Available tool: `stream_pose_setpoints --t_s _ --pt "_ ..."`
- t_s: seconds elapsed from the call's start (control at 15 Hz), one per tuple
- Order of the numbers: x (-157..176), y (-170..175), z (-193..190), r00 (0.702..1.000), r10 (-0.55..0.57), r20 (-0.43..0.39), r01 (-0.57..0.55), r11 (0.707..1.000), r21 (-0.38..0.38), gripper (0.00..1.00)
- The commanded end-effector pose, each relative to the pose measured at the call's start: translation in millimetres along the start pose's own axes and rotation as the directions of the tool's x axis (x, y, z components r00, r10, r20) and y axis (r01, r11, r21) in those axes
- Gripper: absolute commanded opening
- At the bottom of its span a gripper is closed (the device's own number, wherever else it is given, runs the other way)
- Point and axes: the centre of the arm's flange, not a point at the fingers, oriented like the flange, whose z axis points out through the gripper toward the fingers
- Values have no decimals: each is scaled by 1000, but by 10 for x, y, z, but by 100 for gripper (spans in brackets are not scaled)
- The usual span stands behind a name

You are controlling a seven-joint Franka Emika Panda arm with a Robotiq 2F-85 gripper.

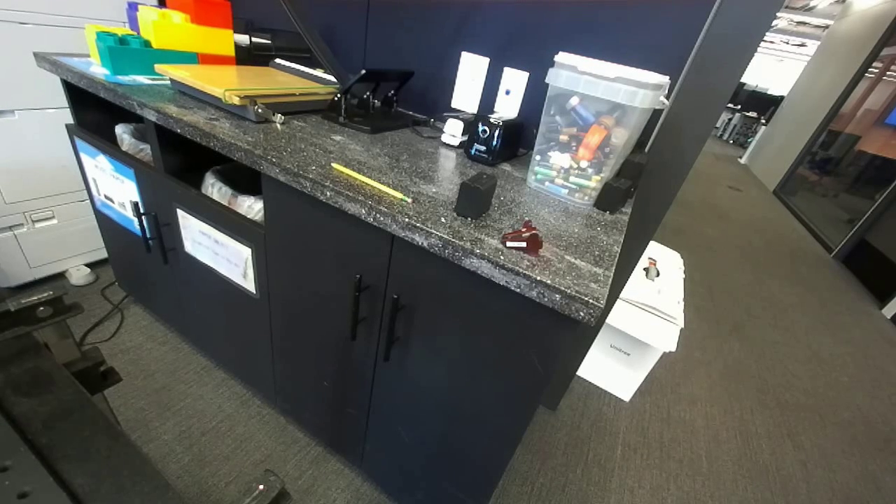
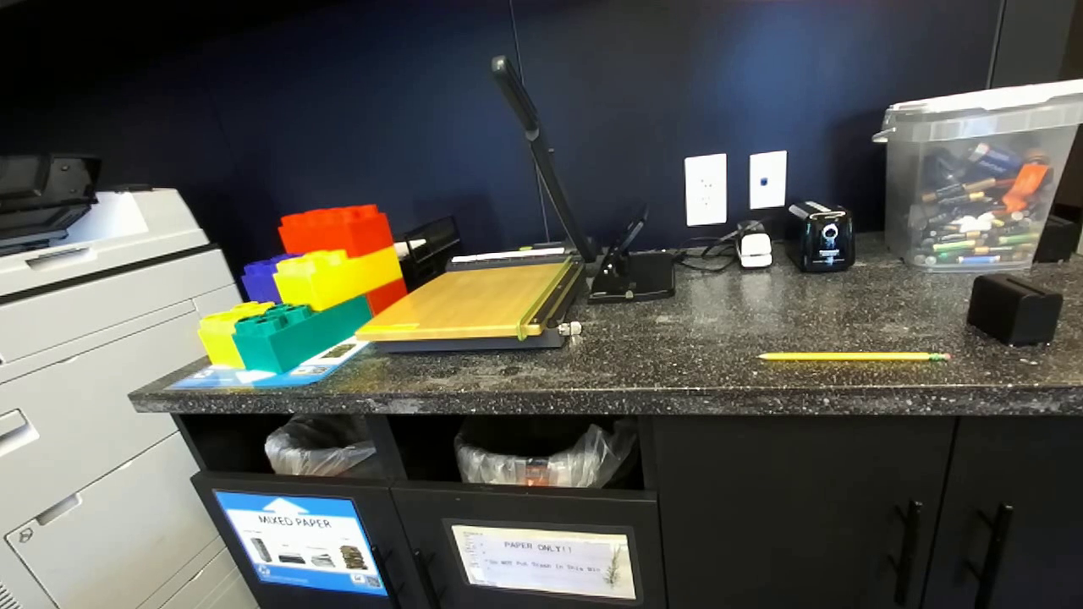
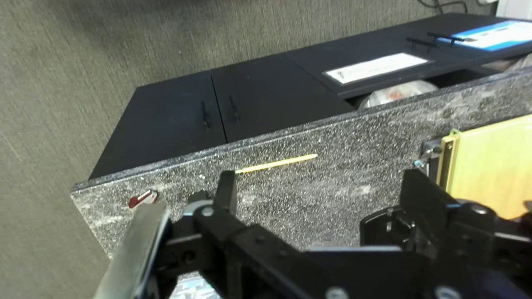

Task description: Pick up the black object on the right and move it to the left

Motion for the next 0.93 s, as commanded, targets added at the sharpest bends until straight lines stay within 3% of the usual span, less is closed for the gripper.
stream_pose_setpoints --t_s 0.0,0.33,0.87 --pt "934 17 234 998 32 -51 -33 999 -8 100" --pt "1898 225 796 995 78 -62 -79 997 -11 100" --pt "2938 773 2012 997 74 -28 -79 968 -237 100"
